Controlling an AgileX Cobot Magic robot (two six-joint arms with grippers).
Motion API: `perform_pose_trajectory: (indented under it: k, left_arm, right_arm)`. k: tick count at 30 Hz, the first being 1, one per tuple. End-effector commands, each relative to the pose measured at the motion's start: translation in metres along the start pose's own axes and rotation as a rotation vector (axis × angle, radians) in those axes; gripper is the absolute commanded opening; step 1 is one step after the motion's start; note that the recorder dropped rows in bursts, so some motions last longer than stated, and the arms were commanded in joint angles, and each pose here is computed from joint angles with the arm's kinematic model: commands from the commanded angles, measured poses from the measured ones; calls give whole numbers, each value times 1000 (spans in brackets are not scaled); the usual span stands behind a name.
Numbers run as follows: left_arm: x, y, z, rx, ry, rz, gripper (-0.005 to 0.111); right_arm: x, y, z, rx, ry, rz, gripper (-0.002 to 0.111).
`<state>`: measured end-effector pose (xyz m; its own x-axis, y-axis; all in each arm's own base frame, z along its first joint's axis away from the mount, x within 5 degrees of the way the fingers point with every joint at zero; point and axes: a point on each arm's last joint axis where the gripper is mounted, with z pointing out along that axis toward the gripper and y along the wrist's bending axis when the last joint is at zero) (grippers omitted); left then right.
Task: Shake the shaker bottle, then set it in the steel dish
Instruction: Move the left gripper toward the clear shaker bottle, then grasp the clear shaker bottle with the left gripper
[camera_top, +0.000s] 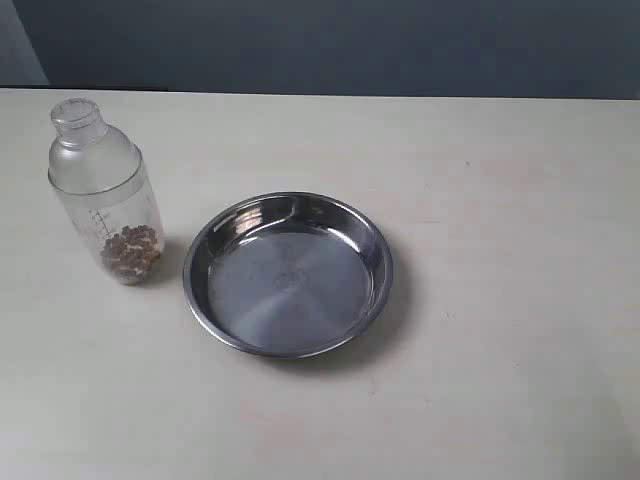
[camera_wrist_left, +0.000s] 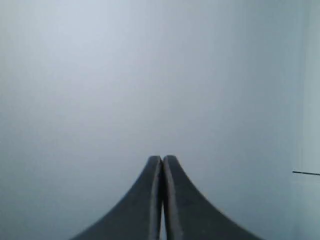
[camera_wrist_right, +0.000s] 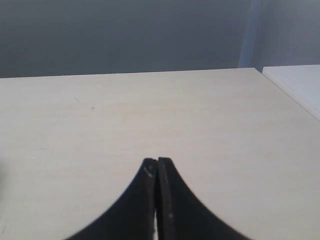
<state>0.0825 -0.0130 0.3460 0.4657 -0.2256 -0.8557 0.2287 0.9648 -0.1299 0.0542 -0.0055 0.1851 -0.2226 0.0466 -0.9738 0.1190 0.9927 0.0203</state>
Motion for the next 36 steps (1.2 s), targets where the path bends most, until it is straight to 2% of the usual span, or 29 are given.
perform_pose_trajectory:
  k: [1, 4, 8, 13, 20, 22, 24, 25, 28, 29, 36]
  left_arm:
    - [-19, -5, 69, 25, 42, 231, 0]
    - [13, 0, 99, 19, 219, 244, 0]
    - [54, 6, 103, 9, 336, 182, 0]
    - [71, 9, 92, -6, 379, 113, 0]
    - [89, 11, 77, -1, 457, 140, 2]
    - [91, 10, 75, 21, 453, 164, 12]
    - [92, 7, 74, 69, 452, 224, 32]
    - [92, 7, 75, 79, 448, 247, 44]
    - [96, 14, 76, 55, 469, 280, 99]
    - [100, 17, 77, 45, 483, 280, 105]
    - [136, 26, 69, 41, 463, 168, 105]
  right_arm:
    - [-1, 0, 0, 4, -12, -5, -1]
    - [-1, 0, 0, 4, -12, -5, -1]
    - [-1, 0, 0, 4, -12, -5, -1]
    - [-1, 0, 0, 4, -12, -5, -1]
    - [-1, 0, 0, 4, -12, -7, -1]
    - [-1, 0, 0, 4, -12, -7, -1]
    - [-1, 0, 0, 4, -12, -5, -1]
    - [-1, 0, 0, 4, -12, -5, -1]
    - [-1, 0, 0, 4, -12, -5, -1]
    - [-1, 0, 0, 4, -12, -5, -1]
    - [-1, 0, 0, 4, -12, -5, -1]
